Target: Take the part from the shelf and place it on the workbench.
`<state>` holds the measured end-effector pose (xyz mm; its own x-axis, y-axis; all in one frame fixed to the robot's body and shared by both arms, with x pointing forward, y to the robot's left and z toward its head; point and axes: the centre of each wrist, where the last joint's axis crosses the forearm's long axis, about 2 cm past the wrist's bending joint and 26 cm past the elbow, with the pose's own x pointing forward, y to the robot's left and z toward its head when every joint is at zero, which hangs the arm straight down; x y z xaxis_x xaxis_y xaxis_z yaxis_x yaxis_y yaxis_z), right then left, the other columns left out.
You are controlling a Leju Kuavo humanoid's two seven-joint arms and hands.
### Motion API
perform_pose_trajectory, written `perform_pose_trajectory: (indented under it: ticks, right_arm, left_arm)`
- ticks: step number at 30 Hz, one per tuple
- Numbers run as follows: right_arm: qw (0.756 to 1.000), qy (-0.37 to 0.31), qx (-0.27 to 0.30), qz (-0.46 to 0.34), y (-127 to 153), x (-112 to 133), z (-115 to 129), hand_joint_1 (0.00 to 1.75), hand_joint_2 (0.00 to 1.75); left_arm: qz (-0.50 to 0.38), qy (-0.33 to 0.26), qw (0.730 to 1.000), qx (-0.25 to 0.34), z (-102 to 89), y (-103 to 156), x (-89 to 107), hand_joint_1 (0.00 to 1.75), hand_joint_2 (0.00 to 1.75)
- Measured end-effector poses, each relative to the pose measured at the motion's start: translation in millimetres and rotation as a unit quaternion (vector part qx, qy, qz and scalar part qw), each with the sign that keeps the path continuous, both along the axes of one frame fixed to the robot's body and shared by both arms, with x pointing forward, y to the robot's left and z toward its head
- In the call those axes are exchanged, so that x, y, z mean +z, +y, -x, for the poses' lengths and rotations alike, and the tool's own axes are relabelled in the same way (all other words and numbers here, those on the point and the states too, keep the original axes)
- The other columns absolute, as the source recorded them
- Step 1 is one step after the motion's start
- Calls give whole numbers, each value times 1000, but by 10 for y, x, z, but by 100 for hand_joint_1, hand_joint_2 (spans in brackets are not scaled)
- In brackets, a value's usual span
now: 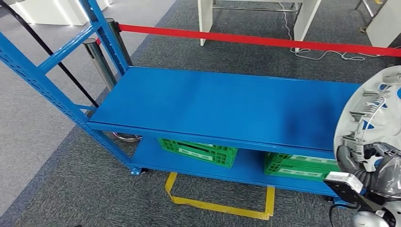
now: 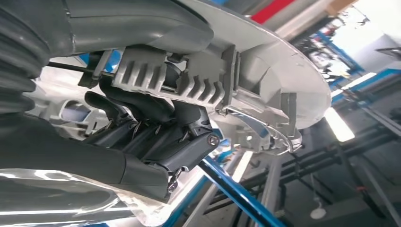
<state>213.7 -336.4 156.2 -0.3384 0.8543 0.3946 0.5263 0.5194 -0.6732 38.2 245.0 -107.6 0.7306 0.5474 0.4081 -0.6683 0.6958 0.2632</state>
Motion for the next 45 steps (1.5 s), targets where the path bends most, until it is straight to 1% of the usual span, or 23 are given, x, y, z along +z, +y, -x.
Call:
perform_pose_trajectory:
  ticks: [6, 10, 19, 27, 33, 45]
  right_arm:
    - [1000, -10, 17, -6, 63, 23, 31, 175, 175]
    - [999, -21, 41, -18, 127, 45, 87, 175, 175]
    - [996, -25, 75, -49, 207, 71, 182, 175, 175]
    - [994, -25, 89, -57, 237, 82, 224, 175, 175]
    - [991, -19, 110, -73, 247, 88, 228, 175, 175]
    - [988, -23, 122, -87, 270, 89, 227, 175, 175]
  left_arm:
    - [0, -2, 1000, -5, -11, 5, 1, 0, 175]
    - [-3, -7, 1000, -11, -51, 28, 3, 0, 175]
    - [-1, -1, 1000, -18, -17, 7, 1, 0, 175]
    - [0, -2, 1000, -21, -13, 11, 0, 0, 175]
    - [6, -7, 1000, -22, -10, 9, -2, 0, 175]
    - [9, -12, 1000, -27, -54, 53, -2, 0, 175]
